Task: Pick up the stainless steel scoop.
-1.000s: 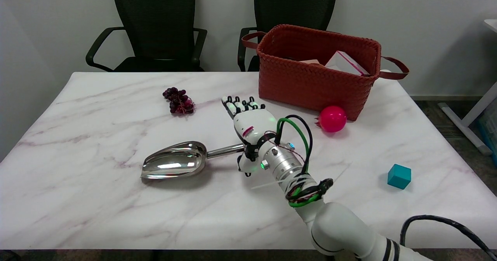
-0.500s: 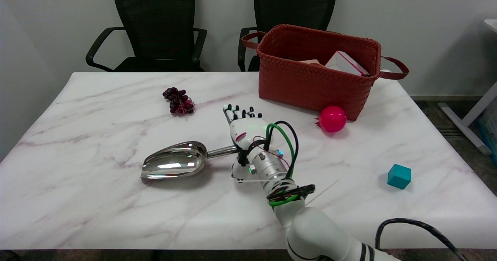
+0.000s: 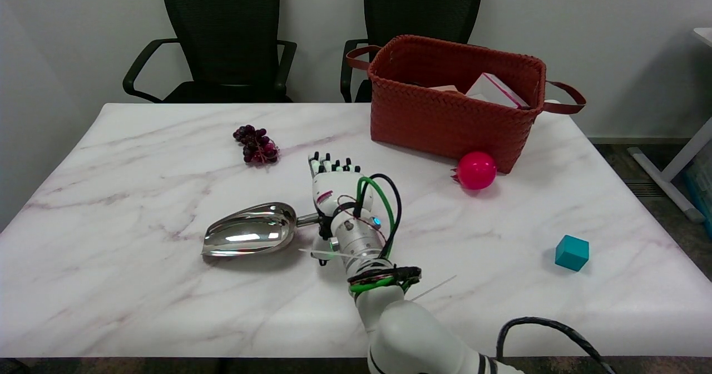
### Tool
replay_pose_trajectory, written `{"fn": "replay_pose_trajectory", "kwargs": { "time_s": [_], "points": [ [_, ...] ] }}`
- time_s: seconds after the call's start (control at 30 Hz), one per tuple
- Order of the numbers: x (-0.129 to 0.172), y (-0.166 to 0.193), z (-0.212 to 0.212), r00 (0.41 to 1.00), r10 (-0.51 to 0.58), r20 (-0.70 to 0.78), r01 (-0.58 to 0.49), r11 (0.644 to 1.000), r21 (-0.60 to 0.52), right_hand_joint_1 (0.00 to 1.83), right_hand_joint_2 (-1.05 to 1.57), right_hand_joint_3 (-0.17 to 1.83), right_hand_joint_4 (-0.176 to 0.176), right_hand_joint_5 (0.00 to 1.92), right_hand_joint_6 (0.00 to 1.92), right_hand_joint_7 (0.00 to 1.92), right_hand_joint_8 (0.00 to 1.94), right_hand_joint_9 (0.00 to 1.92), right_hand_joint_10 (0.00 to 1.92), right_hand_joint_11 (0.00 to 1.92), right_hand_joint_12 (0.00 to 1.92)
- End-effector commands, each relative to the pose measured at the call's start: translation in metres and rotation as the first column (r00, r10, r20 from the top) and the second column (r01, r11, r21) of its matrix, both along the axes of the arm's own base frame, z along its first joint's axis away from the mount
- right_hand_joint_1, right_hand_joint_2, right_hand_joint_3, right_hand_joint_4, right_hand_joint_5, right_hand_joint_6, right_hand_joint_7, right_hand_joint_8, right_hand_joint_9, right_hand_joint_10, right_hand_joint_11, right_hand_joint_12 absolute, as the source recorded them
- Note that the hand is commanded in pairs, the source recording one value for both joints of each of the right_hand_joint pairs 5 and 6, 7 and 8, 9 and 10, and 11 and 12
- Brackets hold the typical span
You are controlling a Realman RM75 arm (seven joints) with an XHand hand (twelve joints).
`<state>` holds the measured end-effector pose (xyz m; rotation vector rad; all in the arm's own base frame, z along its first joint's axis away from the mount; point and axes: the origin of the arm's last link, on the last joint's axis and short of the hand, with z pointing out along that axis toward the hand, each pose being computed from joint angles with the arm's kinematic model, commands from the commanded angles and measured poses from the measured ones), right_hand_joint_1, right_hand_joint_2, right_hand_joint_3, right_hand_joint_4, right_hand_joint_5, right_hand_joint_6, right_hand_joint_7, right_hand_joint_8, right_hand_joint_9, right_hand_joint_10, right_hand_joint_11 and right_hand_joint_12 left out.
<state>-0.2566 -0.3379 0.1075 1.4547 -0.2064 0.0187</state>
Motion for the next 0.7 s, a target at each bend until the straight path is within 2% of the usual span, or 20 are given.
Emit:
{"fn": "replay_pose_trajectory", "kwargs": {
  "time_s": [0.03,0.7],
  "points": [
    [0.000,0.006,-0.031,0.998,-0.069,0.008,0.069,0.998,-0.015,1.35,0.16,1.30,0.000,0.03,0.03,0.11,0.11,0.32,0.32,0.25,0.25],
    [-0.006,0.000,-0.009,0.994,-0.105,-0.034,0.104,0.994,-0.009,1.33,0.17,1.33,0.000,0.03,0.03,0.14,0.14,0.34,0.34,0.26,0.26]
  ]
}}
